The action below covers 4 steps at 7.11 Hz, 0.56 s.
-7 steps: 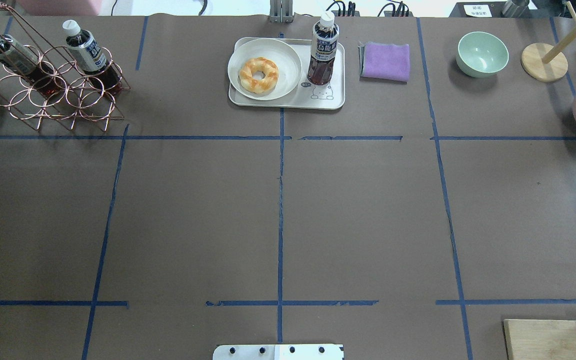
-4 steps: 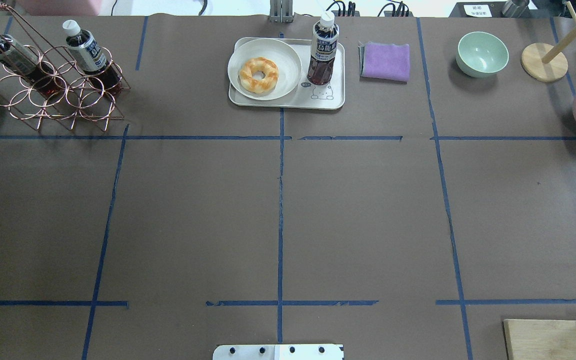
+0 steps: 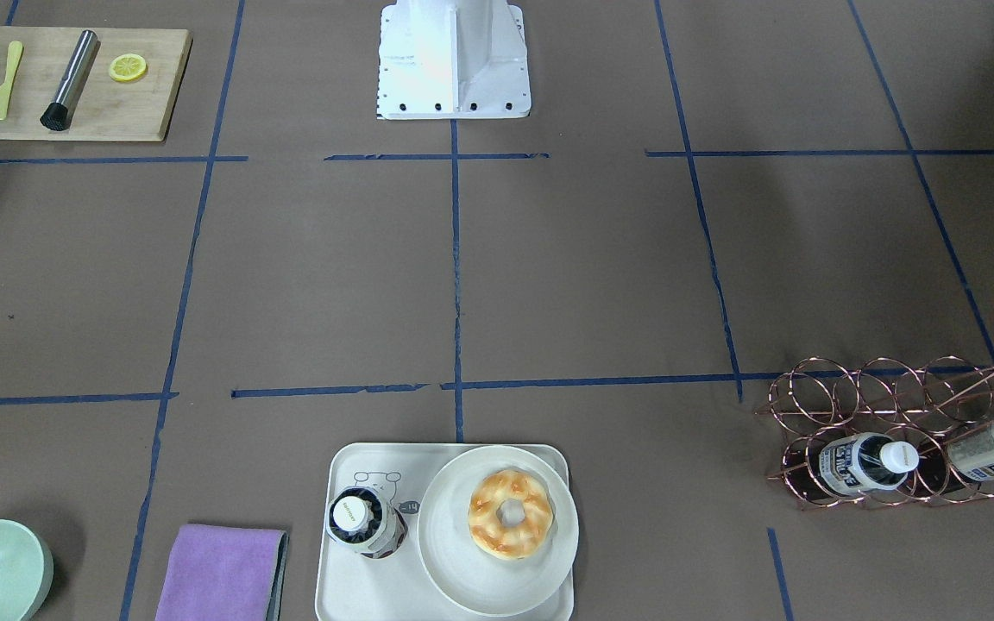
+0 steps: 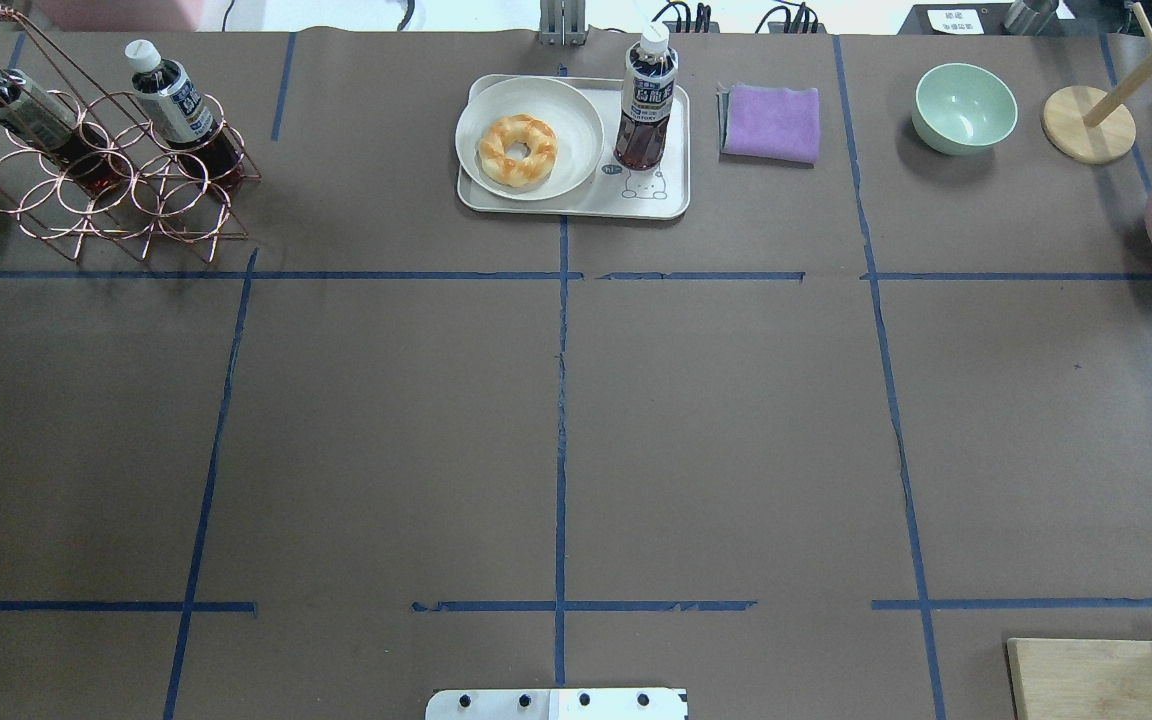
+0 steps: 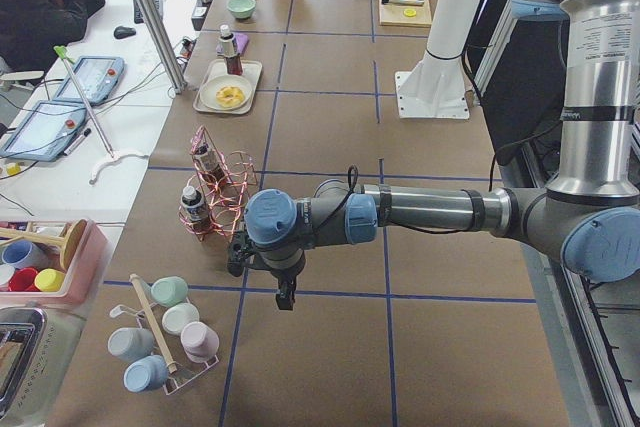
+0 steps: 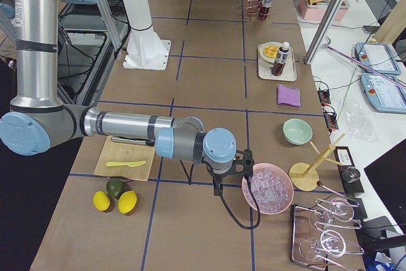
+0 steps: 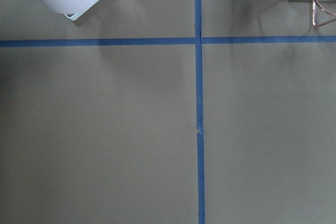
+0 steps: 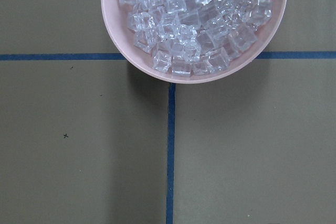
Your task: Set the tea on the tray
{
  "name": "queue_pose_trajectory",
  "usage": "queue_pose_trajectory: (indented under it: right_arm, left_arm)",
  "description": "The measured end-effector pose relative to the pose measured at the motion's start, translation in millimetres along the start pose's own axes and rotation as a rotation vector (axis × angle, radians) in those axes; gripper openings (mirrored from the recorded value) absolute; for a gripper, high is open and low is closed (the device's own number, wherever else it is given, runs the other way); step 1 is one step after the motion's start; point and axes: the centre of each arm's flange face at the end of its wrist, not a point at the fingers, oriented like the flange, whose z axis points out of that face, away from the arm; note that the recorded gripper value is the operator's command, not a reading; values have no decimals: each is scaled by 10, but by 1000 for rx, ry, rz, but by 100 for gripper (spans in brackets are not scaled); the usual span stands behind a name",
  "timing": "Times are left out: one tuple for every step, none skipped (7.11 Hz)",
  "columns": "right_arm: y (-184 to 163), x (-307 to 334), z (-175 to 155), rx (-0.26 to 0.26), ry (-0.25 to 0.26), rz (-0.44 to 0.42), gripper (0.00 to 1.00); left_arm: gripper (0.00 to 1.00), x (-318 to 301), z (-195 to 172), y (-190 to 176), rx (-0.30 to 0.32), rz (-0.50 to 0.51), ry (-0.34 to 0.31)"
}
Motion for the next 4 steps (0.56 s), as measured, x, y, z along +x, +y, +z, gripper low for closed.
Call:
queue_pose_trajectory:
  right_arm:
    - [-4, -4, -5, 1, 0, -1, 100]
    - [-5, -5, -8, 2, 0, -2, 100]
    - [-6, -5, -9, 2, 0, -2, 100]
    - [-6, -6, -9, 2, 0, -2, 100]
  left_arm:
    - [100, -4, 3, -4, 0, 0, 0]
    - [100, -7, 5, -7, -1, 0, 0]
    - [100, -7, 5, -9, 0, 1, 0]
    - [100, -6, 2, -12, 0, 1, -1]
